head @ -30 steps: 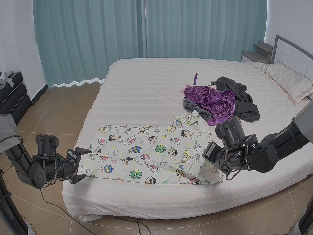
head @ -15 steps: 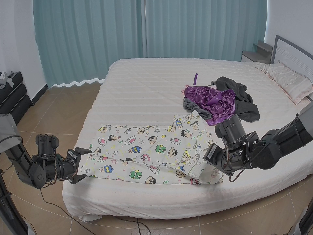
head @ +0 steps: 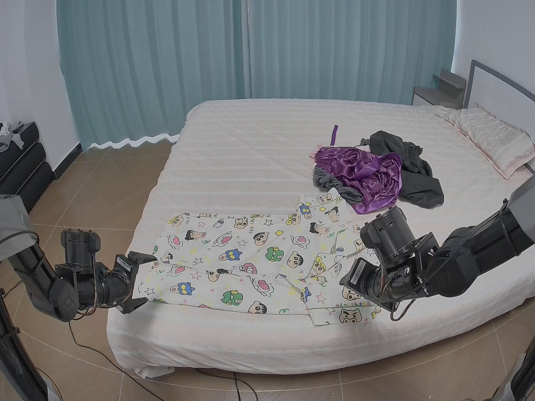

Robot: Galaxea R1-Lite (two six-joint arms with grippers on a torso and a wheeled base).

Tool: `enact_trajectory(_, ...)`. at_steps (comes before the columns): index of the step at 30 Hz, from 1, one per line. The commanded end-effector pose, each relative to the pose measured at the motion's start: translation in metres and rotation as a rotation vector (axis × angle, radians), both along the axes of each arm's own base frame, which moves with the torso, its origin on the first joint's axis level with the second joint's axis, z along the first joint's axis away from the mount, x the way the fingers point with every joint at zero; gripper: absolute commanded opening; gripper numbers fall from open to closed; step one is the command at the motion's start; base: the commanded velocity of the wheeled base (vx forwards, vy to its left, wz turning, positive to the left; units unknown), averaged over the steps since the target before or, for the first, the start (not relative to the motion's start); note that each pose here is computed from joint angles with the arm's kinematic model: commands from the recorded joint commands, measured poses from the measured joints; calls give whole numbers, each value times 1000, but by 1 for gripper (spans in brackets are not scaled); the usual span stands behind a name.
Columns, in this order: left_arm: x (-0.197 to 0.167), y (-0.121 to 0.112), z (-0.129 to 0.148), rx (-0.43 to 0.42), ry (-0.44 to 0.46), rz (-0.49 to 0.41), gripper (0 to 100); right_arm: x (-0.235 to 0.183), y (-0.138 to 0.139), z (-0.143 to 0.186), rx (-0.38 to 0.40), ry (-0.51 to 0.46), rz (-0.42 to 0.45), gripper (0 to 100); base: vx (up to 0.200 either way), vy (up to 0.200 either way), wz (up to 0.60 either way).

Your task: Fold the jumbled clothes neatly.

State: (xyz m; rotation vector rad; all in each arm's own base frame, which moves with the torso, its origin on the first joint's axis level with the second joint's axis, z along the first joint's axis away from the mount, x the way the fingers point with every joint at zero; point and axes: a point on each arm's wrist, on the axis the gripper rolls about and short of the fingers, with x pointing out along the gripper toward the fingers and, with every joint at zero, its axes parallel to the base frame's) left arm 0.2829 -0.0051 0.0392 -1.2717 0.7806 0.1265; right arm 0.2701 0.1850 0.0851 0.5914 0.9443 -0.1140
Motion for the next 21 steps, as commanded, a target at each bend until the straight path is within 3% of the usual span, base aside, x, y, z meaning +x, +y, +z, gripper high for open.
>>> enact_trajectory(1,0,0,0,-1,1,1,100,0,0,-1,-2,3,0,100,0,0,0)
enact_trajectory(10,0,0,0,0,1,-2,100,12,-3,-15,-2,32,-17,100,0,0,0)
enact_trajectory(17,-5,0,-3,52,-3,-41,100,14,-33,-23,33,105,-64,100,0,0,0)
enact_trajectory(21,-3,0,-2,42,-7,-15,100,-3,-52,-17,54,62,-88,100,0,0,0)
